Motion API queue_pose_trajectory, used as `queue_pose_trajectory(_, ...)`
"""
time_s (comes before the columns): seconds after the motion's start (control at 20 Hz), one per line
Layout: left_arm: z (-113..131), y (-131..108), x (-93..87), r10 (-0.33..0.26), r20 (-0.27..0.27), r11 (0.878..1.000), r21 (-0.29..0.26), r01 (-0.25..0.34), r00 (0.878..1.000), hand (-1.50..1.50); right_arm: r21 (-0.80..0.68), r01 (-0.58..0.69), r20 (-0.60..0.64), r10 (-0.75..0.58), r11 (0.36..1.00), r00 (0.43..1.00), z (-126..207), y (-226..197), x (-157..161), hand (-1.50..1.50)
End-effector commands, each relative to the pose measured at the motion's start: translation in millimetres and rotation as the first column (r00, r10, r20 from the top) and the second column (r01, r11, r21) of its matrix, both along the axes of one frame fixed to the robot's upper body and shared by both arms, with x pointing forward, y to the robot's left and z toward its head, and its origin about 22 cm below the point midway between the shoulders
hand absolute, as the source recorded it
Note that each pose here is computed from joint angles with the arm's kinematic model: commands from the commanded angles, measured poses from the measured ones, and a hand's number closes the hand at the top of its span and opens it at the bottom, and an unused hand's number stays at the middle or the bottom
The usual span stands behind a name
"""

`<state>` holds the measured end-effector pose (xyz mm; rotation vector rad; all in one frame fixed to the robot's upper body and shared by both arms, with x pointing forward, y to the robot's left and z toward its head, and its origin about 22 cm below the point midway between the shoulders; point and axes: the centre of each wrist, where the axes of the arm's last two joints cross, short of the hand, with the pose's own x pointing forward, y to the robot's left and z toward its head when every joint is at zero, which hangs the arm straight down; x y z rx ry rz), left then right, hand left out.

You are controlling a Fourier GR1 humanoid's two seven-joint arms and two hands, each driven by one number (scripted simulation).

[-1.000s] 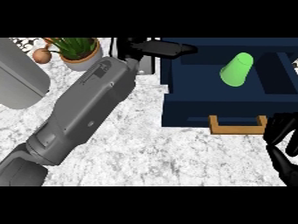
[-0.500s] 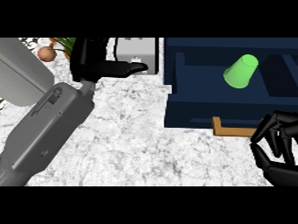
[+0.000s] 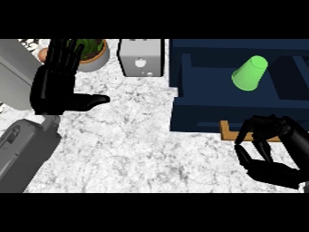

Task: Pick up the cup, place it into the drawer and close the drawer

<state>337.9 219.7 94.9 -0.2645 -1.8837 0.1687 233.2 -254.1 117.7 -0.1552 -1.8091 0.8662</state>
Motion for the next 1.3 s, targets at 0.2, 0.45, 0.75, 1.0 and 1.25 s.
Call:
queue_pose_trajectory(0.2,-28.7,67.0,-36.2,0.01,0.011,1.0,-0.001,-0.01,1.0,-1.5,-0.319,-0.015,0.056,0.034,0.948,0.998,-46.1,24.4,19.1,1.5)
queue_pose_trajectory(0.45,-41.6,71.5,-61.6,0.015,-0.005,1.0,-0.01,-0.015,1.0,-1.5,-0.347,0.009,0.049,0.009,0.938,0.999,-80.0,41.2,49.6,-1.5)
queue_pose_trajectory(0.75,-39.0,80.9,-59.4,0.005,-0.016,1.0,-0.009,-0.005,1.0,-1.5,-0.456,0.023,0.008,-0.022,0.89,1.0,-110.1,50.4,93.5,-1.5)
queue_pose_trajectory(1.0,-25.5,101.1,-82.4,0.014,0.001,1.0,-0.013,-0.014,1.0,-1.5,-0.448,0.018,-0.027,-0.033,0.894,0.999,-133.3,43.8,110.3,-1.5)
queue_pose_trajectory(1.25,-50.9,123.6,-79.2,0.034,-0.01,0.999,-0.021,-0.034,0.999,-1.5,-0.432,-0.004,-0.06,-0.024,0.902,0.998,-139.2,45.3,138.7,-1.5)
